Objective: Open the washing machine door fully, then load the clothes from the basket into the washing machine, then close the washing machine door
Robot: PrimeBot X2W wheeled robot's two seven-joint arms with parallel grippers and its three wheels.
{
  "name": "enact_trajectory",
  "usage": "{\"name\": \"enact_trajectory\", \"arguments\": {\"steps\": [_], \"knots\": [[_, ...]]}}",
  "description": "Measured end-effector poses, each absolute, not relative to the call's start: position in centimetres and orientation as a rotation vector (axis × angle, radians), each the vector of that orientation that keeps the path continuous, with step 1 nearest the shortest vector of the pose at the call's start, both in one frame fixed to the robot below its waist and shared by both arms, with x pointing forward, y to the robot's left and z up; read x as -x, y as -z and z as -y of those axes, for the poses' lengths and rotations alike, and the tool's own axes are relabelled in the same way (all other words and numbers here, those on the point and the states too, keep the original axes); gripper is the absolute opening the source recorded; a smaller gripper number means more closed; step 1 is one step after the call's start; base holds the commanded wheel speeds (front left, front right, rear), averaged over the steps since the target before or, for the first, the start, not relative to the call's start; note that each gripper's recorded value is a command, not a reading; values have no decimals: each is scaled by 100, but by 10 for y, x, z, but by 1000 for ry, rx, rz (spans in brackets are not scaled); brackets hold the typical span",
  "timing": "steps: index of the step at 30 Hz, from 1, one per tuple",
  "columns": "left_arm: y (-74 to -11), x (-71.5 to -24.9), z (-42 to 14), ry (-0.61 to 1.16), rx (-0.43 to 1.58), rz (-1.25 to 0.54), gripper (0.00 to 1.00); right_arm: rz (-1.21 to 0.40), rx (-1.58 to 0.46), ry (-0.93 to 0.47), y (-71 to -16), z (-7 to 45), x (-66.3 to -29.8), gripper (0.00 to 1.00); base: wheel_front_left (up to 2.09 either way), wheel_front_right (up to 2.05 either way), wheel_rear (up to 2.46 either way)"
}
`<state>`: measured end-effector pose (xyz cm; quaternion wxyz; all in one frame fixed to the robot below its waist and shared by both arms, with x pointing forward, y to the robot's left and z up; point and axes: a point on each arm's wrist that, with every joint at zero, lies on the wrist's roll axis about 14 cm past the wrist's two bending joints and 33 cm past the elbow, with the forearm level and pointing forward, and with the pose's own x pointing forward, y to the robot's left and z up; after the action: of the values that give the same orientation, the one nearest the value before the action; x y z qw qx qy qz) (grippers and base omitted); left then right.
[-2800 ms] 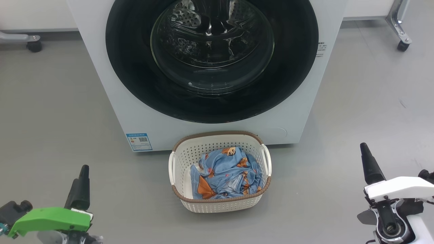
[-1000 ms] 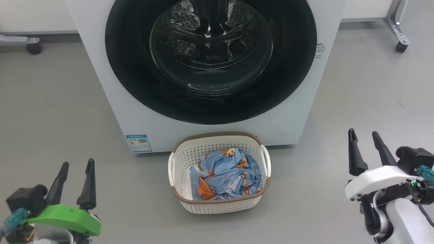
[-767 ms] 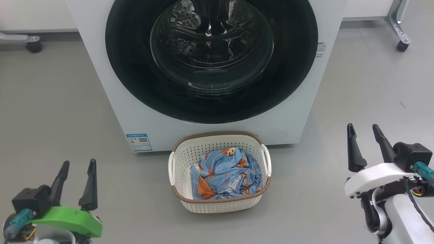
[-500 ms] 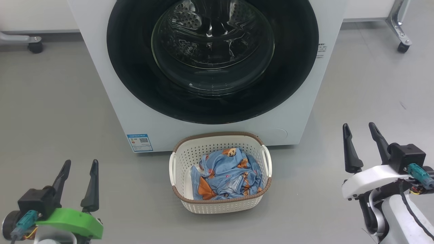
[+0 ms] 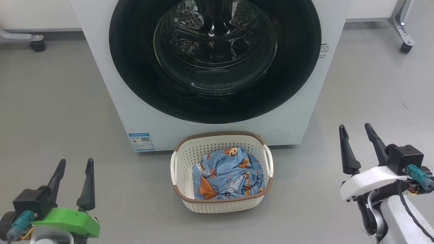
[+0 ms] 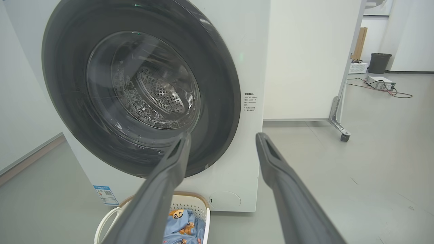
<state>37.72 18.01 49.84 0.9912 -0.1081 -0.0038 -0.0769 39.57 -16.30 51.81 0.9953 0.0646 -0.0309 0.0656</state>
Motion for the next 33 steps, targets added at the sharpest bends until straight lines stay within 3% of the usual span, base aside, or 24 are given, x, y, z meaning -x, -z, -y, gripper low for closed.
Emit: {"name": "enact_trajectory", "arguments": {"steps": [33], "knots": [[-500, -377, -187, 135, 190, 17, 100, 51, -124, -126, -515, 166, -398, 100, 0, 0, 0]]}}
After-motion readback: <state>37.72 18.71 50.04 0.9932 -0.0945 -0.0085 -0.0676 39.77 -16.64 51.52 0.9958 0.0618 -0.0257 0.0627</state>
